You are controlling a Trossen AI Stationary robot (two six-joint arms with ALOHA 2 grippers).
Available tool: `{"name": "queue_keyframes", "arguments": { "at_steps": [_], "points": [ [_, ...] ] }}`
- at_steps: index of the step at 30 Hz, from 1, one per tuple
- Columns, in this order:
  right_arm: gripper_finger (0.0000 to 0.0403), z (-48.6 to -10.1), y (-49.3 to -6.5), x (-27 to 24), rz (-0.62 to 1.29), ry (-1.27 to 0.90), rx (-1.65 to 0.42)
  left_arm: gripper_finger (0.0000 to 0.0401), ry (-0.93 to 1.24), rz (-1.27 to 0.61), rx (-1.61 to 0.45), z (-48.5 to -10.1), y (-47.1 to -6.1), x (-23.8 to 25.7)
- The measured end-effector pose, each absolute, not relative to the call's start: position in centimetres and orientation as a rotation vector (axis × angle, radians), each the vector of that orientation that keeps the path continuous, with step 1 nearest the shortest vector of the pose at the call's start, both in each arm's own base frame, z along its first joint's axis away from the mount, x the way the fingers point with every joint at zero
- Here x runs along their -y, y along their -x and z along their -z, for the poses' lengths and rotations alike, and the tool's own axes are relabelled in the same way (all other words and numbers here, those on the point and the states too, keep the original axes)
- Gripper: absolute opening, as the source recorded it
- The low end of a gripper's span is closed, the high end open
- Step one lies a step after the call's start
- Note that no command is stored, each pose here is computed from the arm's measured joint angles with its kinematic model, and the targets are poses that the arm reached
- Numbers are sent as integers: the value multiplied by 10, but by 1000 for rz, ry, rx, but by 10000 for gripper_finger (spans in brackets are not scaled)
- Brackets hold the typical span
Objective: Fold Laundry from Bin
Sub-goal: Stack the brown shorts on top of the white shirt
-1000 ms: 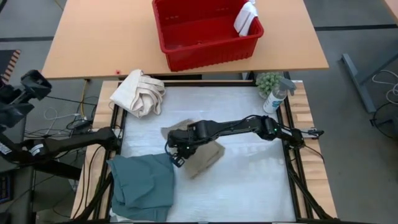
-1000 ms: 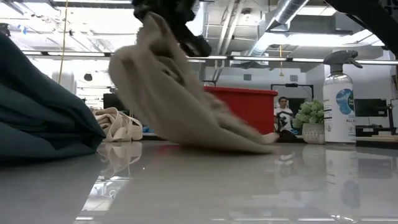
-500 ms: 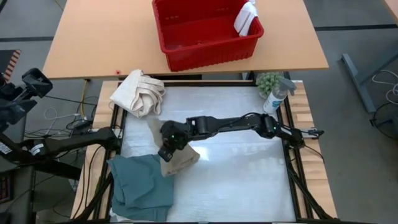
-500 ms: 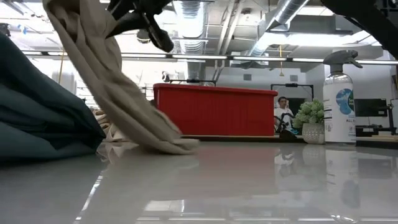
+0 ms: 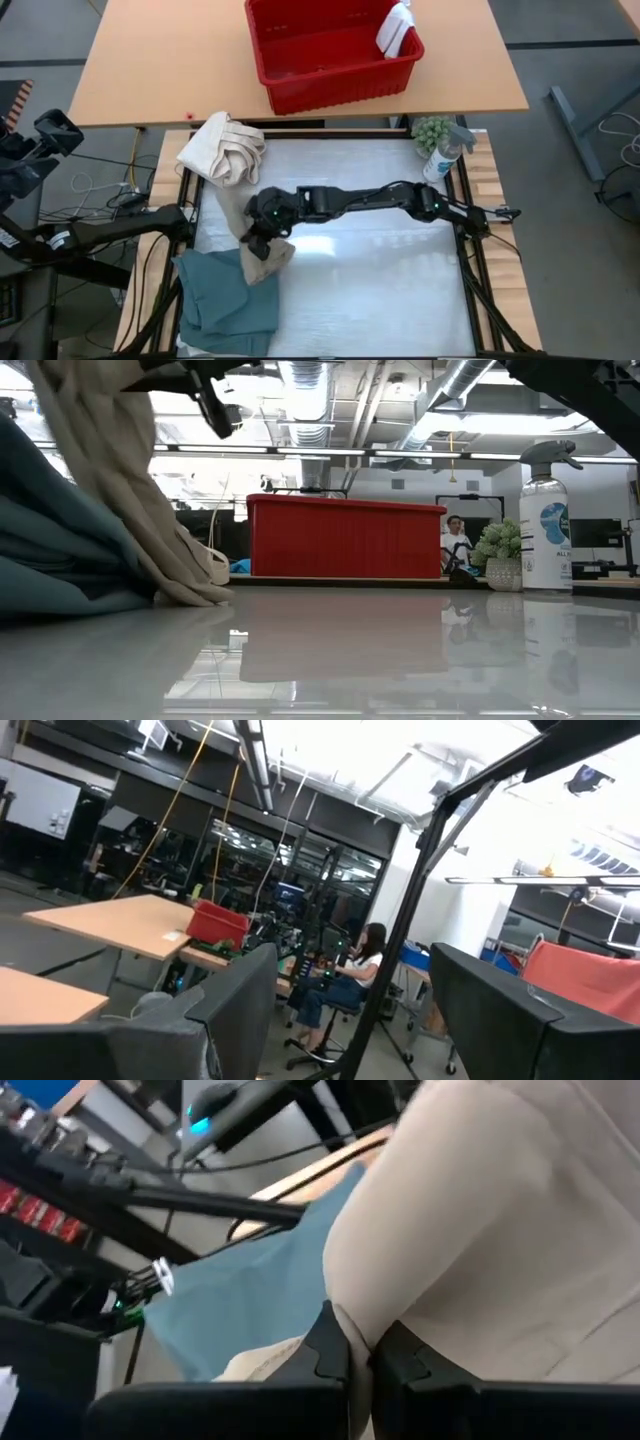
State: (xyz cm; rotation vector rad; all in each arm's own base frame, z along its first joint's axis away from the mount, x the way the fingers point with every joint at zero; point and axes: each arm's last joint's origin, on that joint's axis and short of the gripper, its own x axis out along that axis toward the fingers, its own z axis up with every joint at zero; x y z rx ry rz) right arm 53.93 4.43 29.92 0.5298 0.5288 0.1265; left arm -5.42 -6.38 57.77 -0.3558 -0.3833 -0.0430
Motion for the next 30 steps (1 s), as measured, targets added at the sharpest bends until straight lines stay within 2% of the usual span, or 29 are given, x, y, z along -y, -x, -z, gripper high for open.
{"name": "queue_keyframes", "arguments": {
  "at_steps": [9, 18, 21, 30],
  "points": [
    [34, -295, -533, -62, -167, -435, -598, 252, 370, 33, 368, -576, 54, 63],
    [34, -319, -542, -60, -318, -284, -339, 252, 417, 21, 328, -571, 52, 62],
    [34, -323, -540, -67, -358, -246, -318, 252, 426, 22, 327, -571, 52, 62],
    [34, -300, -544, -102, -466, -229, -369, 252, 432, 24, 327, -571, 52, 62]
  ]
}}
